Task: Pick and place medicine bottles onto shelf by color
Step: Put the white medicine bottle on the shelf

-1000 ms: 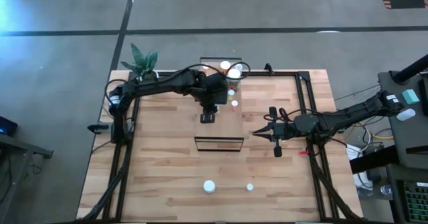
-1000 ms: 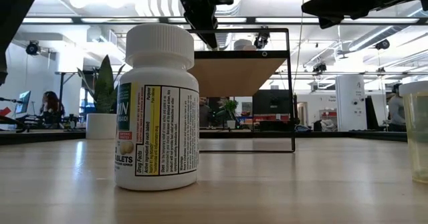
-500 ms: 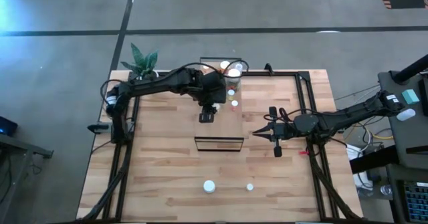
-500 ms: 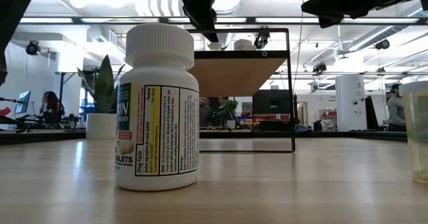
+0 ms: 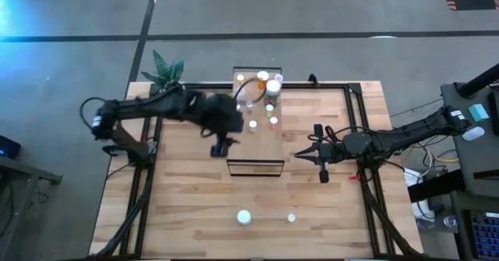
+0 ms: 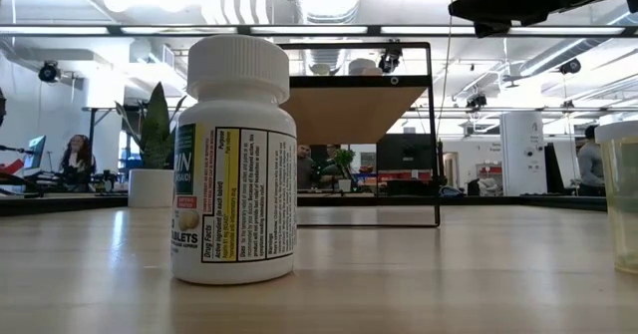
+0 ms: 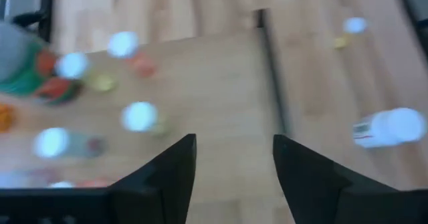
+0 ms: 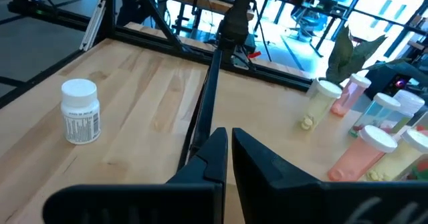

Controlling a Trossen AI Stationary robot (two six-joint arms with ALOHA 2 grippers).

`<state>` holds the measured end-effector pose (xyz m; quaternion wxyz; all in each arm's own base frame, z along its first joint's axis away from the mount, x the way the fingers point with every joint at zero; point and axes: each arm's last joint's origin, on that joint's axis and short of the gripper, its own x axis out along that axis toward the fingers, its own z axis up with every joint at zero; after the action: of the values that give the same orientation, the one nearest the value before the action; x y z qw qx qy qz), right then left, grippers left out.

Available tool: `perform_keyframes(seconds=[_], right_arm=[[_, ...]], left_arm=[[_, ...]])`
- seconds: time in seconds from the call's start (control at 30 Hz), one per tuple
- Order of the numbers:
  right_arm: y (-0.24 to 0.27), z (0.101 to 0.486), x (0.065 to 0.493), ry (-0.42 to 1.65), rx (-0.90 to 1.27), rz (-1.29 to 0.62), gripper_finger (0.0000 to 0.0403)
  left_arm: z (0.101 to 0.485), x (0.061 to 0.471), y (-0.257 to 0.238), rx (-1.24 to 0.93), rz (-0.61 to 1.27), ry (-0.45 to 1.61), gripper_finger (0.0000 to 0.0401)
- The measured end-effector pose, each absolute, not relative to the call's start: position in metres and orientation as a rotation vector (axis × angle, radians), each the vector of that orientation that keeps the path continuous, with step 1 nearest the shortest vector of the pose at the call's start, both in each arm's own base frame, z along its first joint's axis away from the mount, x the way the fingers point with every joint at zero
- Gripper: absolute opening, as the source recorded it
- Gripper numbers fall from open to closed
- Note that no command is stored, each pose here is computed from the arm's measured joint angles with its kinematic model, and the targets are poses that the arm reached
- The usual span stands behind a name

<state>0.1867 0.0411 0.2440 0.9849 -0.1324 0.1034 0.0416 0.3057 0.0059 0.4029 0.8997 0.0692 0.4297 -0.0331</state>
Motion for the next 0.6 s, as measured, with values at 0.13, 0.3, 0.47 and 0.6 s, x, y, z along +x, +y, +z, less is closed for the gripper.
perform_keyframes(seconds=[0.13, 0.3, 0.47, 0.6], right_arm=[[0.041, 0.247, 0.187, 0.178, -0.268, 0.081, 0.0013], [0.041, 0.248, 0.187, 0.17, -0.258, 0.079, 0.0013], [0.041, 0.247, 0.187, 0.171, -0.258, 0.079, 0.0013], [0.042, 0.247, 0.187, 0.164, -0.238, 0.081, 0.0013]], left_arm=[[0.384, 0.293, -0.028, 0.115, -0.13, 0.771, 0.0152], [0.345, 0.278, -0.069, 0.042, -0.157, 0.65, 0.0105], [0.312, 0.27, -0.107, -0.015, -0.13, 0.654, 0.0059], [0.296, 0.272, -0.137, 0.005, -0.078, 0.682, 0.0035]])
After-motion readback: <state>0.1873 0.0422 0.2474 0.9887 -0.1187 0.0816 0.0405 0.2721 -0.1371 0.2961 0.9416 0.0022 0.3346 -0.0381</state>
